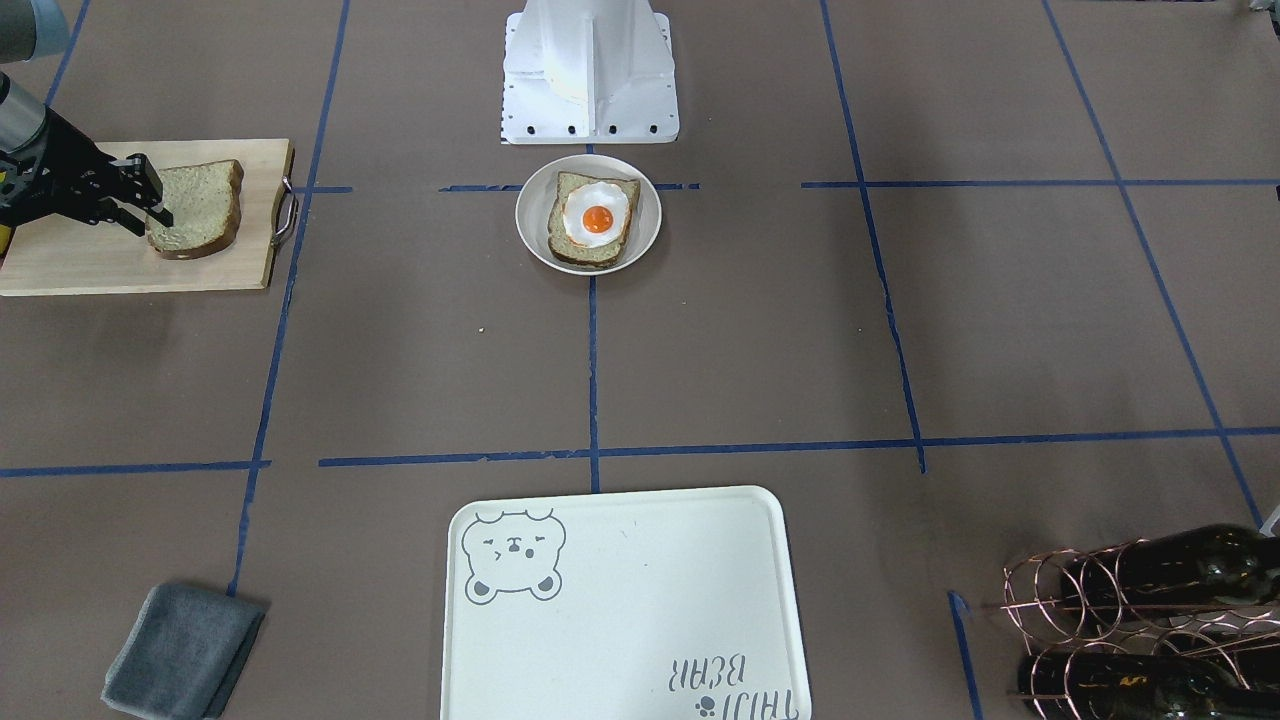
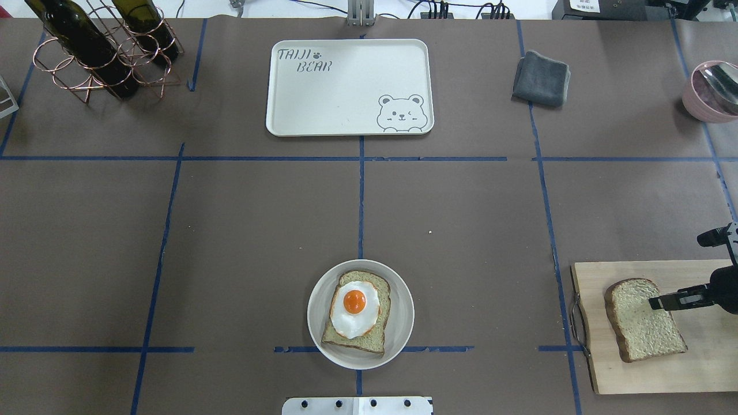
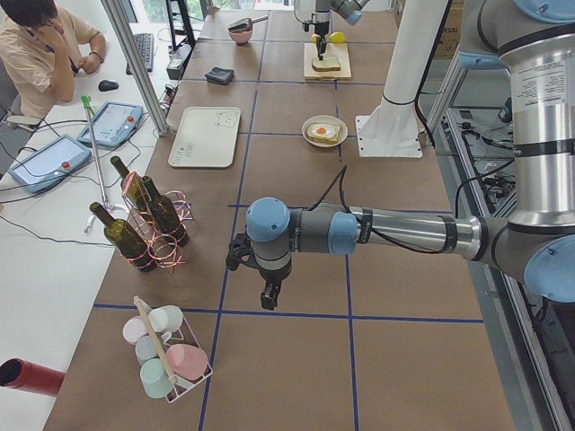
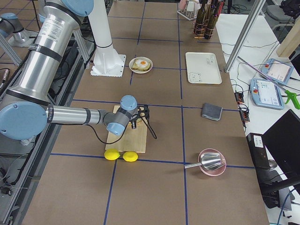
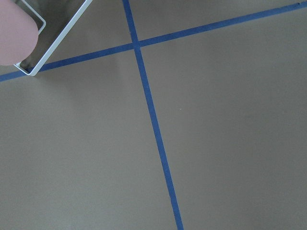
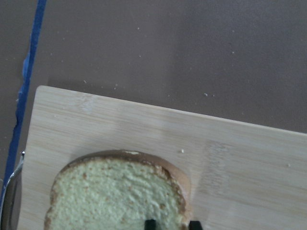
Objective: Make sandwich and place on tray
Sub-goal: 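Close the right gripper on the bread slice edge and lift it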
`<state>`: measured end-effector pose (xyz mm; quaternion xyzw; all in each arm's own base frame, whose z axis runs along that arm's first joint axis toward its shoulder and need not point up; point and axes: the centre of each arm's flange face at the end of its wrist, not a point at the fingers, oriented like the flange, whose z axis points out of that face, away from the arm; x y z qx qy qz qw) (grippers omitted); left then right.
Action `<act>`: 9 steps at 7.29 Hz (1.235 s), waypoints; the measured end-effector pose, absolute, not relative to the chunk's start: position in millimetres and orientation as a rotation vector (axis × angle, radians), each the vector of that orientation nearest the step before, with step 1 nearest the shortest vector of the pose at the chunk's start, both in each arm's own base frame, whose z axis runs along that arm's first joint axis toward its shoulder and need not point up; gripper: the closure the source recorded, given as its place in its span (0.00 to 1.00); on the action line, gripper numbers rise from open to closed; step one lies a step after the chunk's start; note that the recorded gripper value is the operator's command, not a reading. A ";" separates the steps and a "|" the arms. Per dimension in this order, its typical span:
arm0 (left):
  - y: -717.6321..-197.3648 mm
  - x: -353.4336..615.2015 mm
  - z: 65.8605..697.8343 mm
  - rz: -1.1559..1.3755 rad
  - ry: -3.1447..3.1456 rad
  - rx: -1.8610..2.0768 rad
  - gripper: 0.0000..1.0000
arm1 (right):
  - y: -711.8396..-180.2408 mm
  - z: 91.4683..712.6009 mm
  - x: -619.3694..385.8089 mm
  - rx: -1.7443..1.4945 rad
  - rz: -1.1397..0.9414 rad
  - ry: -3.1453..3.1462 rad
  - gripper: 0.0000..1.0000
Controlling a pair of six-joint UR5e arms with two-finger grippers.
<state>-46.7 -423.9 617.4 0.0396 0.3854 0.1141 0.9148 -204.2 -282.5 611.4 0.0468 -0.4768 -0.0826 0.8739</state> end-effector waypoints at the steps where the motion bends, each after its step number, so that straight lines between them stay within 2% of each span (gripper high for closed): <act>1: -423.8 -46.7 617.5 0.235 0.793 0.081 0.00 | -282.4 611.4 -204.3 0.099 -0.176 -0.996 1.00; 6: -424.1 -46.7 617.2 0.235 0.793 0.083 0.00 | -278.4 594.4 -199.5 0.105 -0.224 -1.090 1.00; 9: -423.9 -46.7 617.4 0.235 0.794 0.082 0.00 | -297.8 534.5 -216.1 0.126 -0.185 -1.231 1.00</act>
